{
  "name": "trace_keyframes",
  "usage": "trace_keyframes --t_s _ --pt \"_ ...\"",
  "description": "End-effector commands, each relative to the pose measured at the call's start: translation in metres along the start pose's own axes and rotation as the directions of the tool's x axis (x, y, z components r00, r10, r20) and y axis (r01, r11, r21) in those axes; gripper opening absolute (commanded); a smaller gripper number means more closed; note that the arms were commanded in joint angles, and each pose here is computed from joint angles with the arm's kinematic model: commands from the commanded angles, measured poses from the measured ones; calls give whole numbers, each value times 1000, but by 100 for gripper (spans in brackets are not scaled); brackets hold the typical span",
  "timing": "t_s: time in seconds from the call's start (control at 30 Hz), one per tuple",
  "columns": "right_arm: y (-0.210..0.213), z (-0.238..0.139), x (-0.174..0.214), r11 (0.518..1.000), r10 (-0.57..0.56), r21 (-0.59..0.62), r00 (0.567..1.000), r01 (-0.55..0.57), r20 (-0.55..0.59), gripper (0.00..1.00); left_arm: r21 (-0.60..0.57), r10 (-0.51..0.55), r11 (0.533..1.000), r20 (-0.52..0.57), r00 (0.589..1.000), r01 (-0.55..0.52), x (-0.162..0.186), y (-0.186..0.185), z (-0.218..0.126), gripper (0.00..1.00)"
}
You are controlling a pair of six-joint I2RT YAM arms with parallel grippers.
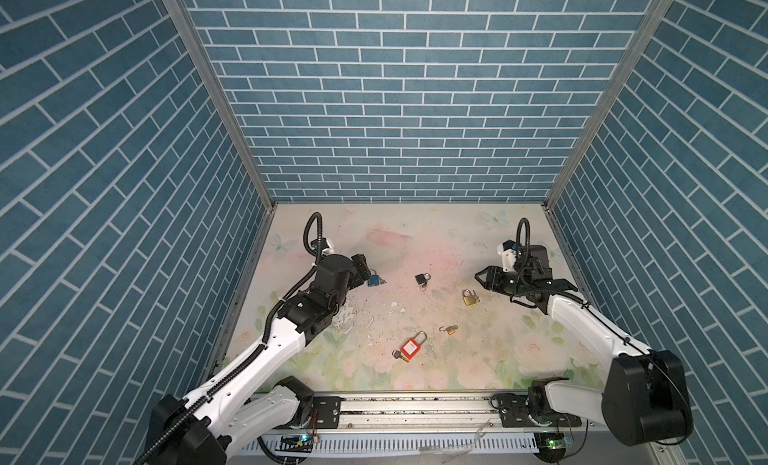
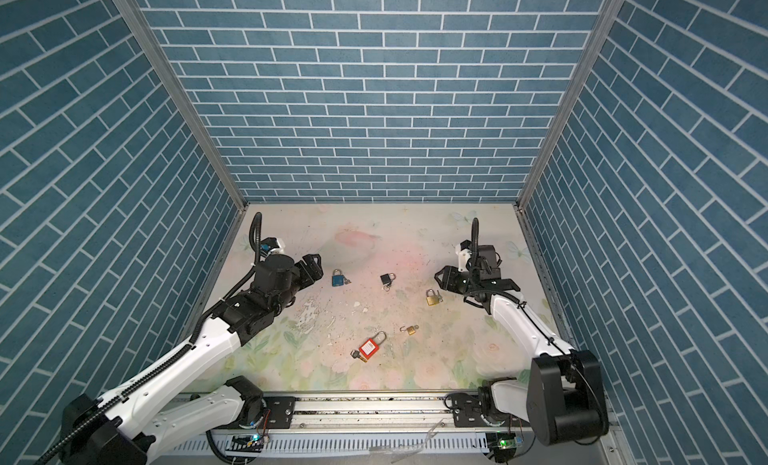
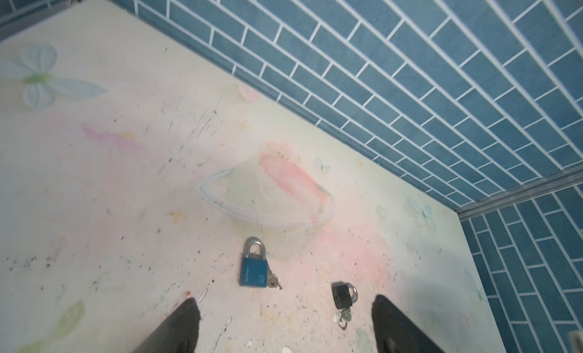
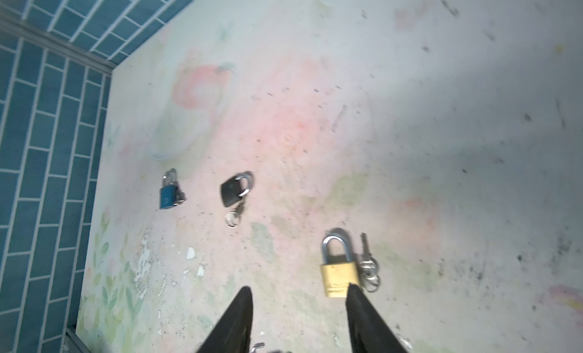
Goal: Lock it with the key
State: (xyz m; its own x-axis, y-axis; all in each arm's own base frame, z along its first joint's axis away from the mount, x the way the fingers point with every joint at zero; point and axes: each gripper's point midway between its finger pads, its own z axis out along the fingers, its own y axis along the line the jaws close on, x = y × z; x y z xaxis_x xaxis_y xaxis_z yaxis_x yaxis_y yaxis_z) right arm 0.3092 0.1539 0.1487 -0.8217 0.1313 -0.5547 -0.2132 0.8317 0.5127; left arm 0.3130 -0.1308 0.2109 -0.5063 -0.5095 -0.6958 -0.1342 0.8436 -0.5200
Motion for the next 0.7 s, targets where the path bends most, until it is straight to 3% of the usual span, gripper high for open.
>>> trace_keyframes --t_s 0.0,0.1,0.2,0.47,0.67 --pt "16 -3 39 989 -136 34 981 142 -139 50 49 4 999 -130 992 2 20 -10 -1 87" --pt "23 -5 66 979 -174 62 959 192 -224 49 24 111 994 -230 967 -108 42 -13 -2 87" --pt "32 -3 89 977 -203 14 941 214 -272 50 -41 161 983 -292 943 -180 62 -9 -7 87" --pt "40 22 137 963 -246 -23 838 269 -487 51 -46 97 992 -318 943 -117 92 -1 -21 87" --pt "35 22 170 975 -146 46 786 215 -600 52 -47 95 992 -325 941 -116 96 4 -26 87"
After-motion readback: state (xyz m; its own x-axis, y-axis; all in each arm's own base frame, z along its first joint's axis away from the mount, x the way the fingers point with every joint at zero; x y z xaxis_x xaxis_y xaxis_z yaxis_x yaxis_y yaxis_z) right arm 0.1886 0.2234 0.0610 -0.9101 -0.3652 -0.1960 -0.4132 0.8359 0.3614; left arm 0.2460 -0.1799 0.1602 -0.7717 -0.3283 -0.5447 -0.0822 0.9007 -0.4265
